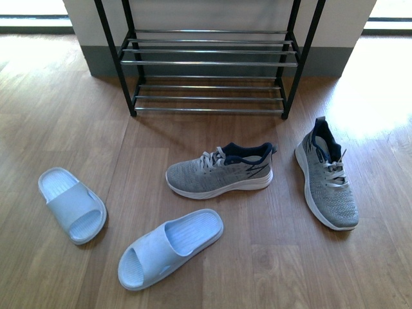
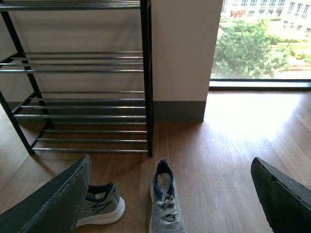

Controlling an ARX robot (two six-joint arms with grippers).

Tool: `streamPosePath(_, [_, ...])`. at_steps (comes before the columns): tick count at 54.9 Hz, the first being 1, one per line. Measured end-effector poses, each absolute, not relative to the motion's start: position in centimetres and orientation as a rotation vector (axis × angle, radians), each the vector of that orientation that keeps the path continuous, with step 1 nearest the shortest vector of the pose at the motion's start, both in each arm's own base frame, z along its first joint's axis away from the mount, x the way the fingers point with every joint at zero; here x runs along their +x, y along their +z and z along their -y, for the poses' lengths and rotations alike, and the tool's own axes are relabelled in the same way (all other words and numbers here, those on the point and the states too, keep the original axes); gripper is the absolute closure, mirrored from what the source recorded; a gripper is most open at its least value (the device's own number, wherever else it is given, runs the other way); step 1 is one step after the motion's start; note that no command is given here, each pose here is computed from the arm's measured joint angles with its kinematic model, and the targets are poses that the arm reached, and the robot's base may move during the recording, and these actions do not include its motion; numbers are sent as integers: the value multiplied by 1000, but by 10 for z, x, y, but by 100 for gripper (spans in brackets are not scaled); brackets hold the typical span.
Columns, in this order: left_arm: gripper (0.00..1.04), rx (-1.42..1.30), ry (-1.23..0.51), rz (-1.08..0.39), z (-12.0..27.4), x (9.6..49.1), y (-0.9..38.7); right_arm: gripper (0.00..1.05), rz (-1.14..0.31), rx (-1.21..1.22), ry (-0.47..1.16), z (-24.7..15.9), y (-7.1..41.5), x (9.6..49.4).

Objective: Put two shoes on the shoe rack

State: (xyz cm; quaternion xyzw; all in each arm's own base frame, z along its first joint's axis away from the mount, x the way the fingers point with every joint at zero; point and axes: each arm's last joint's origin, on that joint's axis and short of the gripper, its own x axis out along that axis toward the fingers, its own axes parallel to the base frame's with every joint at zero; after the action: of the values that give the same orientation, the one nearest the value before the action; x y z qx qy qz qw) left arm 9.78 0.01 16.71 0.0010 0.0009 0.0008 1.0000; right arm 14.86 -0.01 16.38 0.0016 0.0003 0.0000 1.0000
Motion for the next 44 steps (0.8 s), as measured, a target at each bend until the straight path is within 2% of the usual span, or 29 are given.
streamPosePath(11, [9,2,2,-2,0,98,167,9,-131,83,70,-3,163,156])
streamPosePath(20, [9,2,2,-2,0,98,167,9,-202,89,71,-6,176,187])
streamPosePath(30, [9,2,2,-2,0,98,167,9,-417,64,71,-21,165,280])
streamPosePath(44, [9,2,2,-2,0,98,167,9,-595,29,6,-31,125,374])
